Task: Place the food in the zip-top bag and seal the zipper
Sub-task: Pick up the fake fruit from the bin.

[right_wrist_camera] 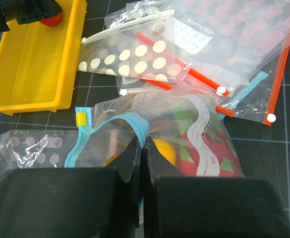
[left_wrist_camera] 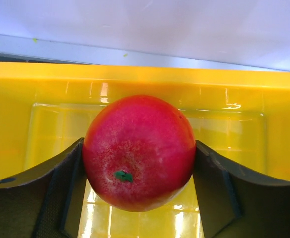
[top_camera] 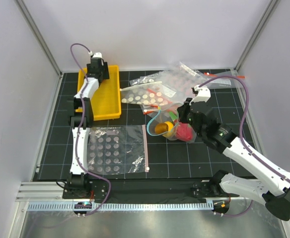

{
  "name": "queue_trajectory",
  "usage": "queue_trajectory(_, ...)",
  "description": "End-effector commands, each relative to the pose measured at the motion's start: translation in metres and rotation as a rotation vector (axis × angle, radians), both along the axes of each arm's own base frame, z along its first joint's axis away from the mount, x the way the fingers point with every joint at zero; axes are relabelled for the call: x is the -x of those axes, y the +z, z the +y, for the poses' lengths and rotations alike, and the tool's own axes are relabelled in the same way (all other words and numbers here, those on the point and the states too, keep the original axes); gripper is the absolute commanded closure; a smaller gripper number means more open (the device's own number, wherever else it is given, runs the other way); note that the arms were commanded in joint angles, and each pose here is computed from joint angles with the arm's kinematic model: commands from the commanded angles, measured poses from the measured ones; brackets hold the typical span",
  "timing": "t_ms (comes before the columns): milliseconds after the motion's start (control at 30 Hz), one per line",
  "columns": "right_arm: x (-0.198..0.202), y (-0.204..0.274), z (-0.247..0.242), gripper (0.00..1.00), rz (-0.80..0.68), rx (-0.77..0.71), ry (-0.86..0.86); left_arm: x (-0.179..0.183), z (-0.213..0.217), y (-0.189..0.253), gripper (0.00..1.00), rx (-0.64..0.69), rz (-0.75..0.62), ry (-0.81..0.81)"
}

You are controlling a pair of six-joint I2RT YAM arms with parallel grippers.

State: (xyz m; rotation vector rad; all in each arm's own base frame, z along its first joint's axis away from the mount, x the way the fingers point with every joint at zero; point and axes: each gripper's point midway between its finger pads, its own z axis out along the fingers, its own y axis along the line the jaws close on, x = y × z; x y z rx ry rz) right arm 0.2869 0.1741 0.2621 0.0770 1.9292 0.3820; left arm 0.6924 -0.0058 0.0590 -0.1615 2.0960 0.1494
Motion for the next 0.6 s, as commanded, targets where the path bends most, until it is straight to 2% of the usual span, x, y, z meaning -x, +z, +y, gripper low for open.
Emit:
queue_trajectory(0, -0.003, 0.029, 0.003, 0.99, -0.08, -0.077, -0.002, -0.014, -0.003, 0.022, 0.38, 0.001, -0.081, -0.026)
queue_trajectory(33, -0.003, 0.028, 0.004, 0.99, -0.078, -0.077, -0.003, -0.013, -0.002, 0.032, 0.45, 0.001, -0.094, -0.017)
queue_trajectory(67, -0.003, 0.029, 0.004, 0.99, -0.079, -0.076, -0.002, -0.007, -0.001, 0.022, 0.47, -0.001, -0.071, -0.016)
queue_trajectory(133, -0.003, 0.03, 0.003, 0.99, -0.082, -0.078, -0.004, -0.004, 0.0, 0.048, 0.53, 0.0, -0.118, 0.001)
queue_trajectory(233, -0.003, 0.03, 0.002, 0.99, -0.083, -0.077, -0.008, 0.011, -0.002, 0.055, 0.58, 0.02, -0.119, 0.026)
queue_trajectory(267, -0.003, 0.03, 0.002, 0.99, -0.084, -0.076, -0.008, 0.015, -0.005, 0.084, 0.59, 0.05, -0.165, 0.032)
queue_trajectory(333, -0.005, 0.028, -0.002, 0.99, -0.09, -0.062, -0.027, 0.026, -0.008, 0.091, 0.59, 0.074, -0.168, 0.038)
queue_trajectory(367, -0.006, 0.027, -0.002, 0.99, -0.089, -0.057, -0.032, 0.032, -0.012, 0.118, 0.59, 0.107, -0.206, 0.036)
queue_trajectory(467, -0.008, 0.024, -0.002, 0.99, -0.085, -0.042, -0.034, 0.048, -0.023, 0.131, 0.59, 0.158, -0.198, 0.032)
queue_trajectory(500, -0.008, 0.023, -0.001, 0.99, -0.083, -0.04, -0.033, 0.057, -0.028, 0.15, 0.59, 0.196, -0.215, 0.032)
queue_trajectory(567, -0.007, 0.025, -0.001, 0.99, -0.092, -0.047, -0.028, 0.072, -0.042, 0.146, 0.6, 0.236, -0.186, 0.02)
